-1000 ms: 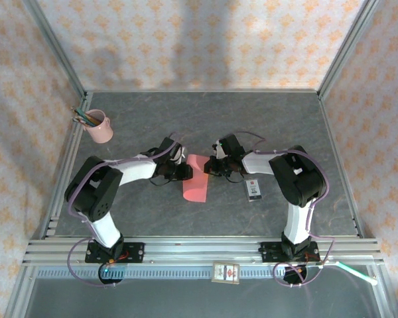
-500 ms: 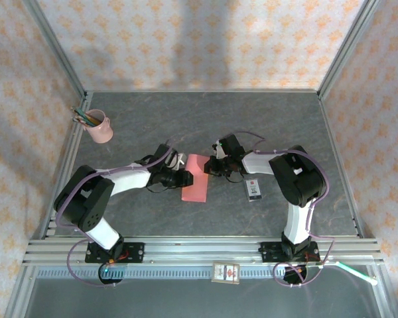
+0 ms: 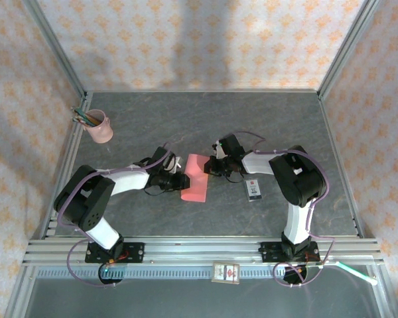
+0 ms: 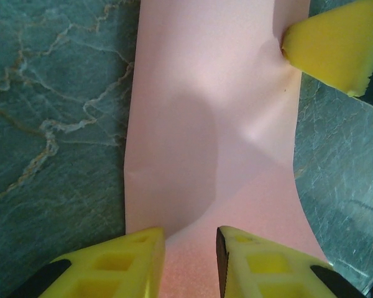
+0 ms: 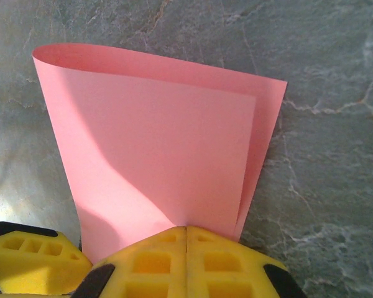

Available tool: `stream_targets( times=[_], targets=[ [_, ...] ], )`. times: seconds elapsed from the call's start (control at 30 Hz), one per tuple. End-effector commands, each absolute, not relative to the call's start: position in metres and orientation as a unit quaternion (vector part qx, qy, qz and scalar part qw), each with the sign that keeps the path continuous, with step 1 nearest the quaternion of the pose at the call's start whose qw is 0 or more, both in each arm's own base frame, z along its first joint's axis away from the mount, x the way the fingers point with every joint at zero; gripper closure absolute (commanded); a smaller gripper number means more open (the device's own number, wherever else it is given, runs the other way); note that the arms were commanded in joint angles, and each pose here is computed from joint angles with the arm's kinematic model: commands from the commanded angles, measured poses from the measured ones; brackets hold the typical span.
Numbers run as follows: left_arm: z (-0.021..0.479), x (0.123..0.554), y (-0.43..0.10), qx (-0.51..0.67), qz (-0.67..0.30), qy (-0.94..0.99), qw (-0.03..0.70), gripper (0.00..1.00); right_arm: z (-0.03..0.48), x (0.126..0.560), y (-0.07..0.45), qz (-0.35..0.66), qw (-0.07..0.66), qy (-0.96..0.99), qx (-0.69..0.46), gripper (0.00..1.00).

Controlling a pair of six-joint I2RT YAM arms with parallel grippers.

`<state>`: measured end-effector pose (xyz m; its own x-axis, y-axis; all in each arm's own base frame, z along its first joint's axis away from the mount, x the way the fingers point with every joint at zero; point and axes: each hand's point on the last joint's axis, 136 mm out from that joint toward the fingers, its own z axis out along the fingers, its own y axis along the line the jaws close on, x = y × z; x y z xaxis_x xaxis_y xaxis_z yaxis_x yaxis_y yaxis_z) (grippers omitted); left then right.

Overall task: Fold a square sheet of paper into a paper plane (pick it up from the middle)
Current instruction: First fold in half a square sheet of paper at the center of the table.

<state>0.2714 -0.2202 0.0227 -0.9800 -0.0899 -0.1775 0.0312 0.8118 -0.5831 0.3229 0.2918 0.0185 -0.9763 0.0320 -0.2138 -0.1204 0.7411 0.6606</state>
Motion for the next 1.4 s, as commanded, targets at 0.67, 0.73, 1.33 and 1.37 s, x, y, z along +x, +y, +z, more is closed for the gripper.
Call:
stream_targets(
  times=[0.67, 0.73, 1.33, 1.37],
  targets=[
    [0.001, 0.236, -0.21, -0.022, -0.296, 0.953, 0.057, 0.65, -0.04, 0.307, 0.245, 0.232, 0.081, 0.969, 0.005, 0.99],
    [-0.003, 0.235, -0.206, -0.026, -0.29, 0.955, 0.055, 0.65, -0.04, 0.307, 0.244, 0.231, 0.081, 0.97, 0.006, 0.99],
    [0.081, 0.322, -0.235, -0.017, -0.344, 0.92, 0.189, 0.67, -0.04, 0.308, 0.245, 0.232, 0.083, 0.969, 0.003, 1.0],
    [0.079, 0.329, -0.237, -0.019, -0.342, 0.92, 0.191, 0.67, -0.04, 0.308, 0.245, 0.233, 0.083, 0.969, 0.004, 0.99]
  ],
)
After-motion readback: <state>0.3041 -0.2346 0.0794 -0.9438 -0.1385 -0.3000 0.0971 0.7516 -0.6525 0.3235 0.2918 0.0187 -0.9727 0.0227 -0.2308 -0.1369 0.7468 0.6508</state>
